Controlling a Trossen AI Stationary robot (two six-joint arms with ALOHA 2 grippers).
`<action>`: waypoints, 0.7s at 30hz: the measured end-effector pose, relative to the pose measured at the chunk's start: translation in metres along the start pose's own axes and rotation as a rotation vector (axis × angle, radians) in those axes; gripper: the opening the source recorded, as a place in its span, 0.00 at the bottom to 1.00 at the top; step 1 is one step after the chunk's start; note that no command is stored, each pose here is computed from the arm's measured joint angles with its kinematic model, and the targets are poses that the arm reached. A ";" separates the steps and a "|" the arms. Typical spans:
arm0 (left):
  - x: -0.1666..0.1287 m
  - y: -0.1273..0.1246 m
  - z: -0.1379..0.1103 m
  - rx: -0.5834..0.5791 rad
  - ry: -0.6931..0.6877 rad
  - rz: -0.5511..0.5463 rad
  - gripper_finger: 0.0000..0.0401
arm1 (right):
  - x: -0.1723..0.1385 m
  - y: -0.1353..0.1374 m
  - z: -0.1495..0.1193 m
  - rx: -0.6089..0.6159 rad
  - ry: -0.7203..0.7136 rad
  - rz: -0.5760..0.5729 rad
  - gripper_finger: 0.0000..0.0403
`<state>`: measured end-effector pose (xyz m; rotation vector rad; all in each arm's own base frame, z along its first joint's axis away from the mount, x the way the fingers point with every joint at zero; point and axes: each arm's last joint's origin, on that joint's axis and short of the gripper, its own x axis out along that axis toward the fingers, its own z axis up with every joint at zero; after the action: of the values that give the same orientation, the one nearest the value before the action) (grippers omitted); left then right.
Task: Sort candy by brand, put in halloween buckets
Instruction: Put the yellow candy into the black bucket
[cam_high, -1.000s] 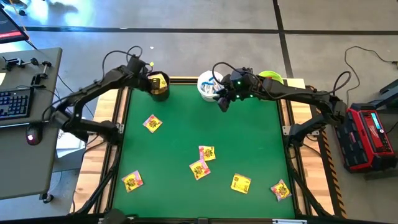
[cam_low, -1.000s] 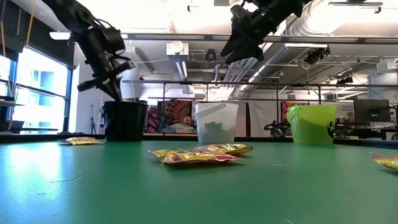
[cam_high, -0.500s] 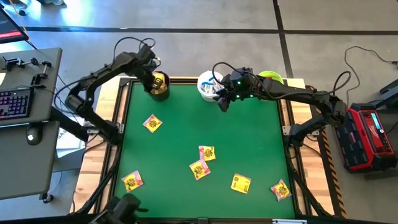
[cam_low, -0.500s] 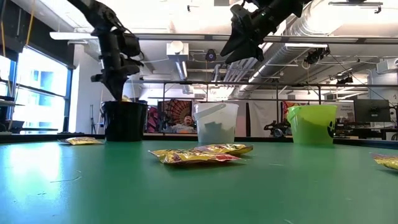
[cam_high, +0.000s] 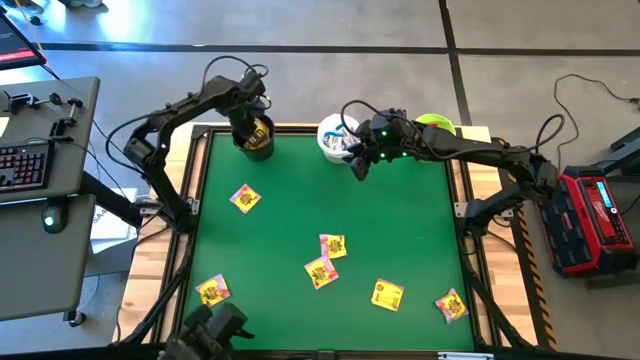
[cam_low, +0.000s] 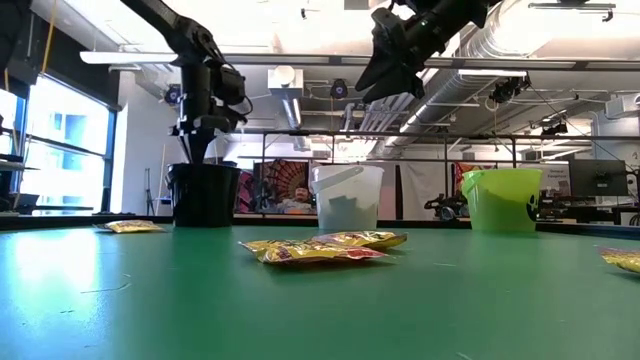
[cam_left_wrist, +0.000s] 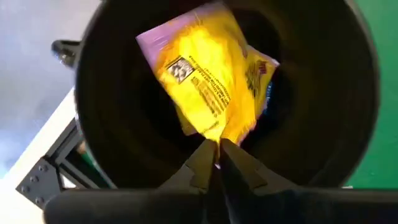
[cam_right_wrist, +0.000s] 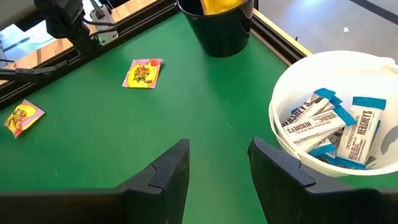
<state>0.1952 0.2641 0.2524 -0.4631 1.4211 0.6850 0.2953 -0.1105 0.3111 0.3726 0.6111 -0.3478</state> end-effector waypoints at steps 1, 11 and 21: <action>-0.001 -0.002 0.000 0.012 -0.004 0.000 0.06 | 0.000 0.000 0.000 -0.002 0.001 0.001 0.38; -0.048 -0.026 -0.004 0.037 -0.267 -0.043 0.28 | 0.001 0.017 -0.008 -0.024 0.066 0.090 0.36; -0.121 -0.052 -0.020 0.055 -0.690 -0.093 0.33 | 0.008 0.078 -0.053 -0.057 0.176 0.227 0.04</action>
<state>0.2146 0.1940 0.3637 -0.2118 0.7592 0.6445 0.3088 -0.0211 0.2842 0.4167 0.7416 -0.0800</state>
